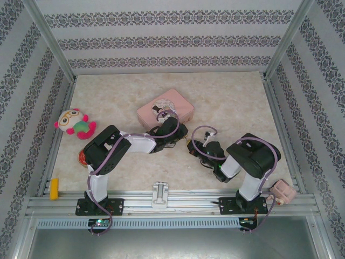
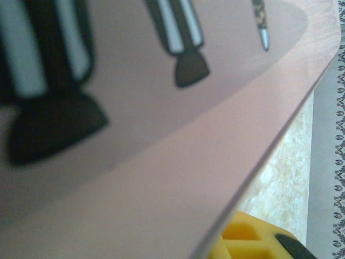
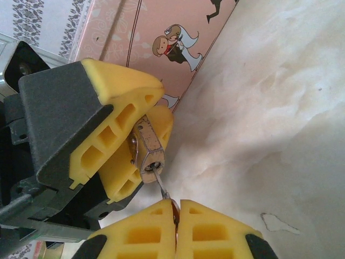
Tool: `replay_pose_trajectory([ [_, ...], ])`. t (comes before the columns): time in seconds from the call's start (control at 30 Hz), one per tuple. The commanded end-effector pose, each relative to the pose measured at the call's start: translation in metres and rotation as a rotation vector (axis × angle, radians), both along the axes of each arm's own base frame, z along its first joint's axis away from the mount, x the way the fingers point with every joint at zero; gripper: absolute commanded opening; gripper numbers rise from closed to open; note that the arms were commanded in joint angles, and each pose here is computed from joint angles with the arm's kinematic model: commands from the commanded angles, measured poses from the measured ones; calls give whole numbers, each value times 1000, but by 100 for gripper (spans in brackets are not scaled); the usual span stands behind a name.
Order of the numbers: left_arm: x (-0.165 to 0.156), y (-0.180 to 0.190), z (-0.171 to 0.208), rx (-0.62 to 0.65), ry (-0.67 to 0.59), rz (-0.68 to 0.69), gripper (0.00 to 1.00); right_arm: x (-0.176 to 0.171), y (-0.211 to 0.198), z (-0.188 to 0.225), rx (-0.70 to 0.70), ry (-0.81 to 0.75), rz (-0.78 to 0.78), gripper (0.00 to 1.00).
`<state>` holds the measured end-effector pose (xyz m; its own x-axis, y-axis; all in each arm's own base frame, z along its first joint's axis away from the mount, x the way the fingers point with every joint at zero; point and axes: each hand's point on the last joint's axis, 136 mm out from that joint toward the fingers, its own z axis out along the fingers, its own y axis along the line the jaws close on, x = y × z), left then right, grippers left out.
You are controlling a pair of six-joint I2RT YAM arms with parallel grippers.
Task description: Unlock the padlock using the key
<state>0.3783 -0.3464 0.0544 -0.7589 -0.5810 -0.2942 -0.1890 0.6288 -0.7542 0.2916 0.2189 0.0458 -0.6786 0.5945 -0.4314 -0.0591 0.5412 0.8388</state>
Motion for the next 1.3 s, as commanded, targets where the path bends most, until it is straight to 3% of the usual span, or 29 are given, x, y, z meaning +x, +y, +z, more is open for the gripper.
replay_pose_trajectory([
  [0.0,-15,-28,1,-121,56,-59,21,9,13,24,65,-71,4,0],
  [0.7,-14,-25,-2,-141,60,-38,21,6,-10,26,24,-101,-93,0],
  [1.27,-16,-31,0,-153,60,-61,20,13,20,35,66,-115,-4,0],
])
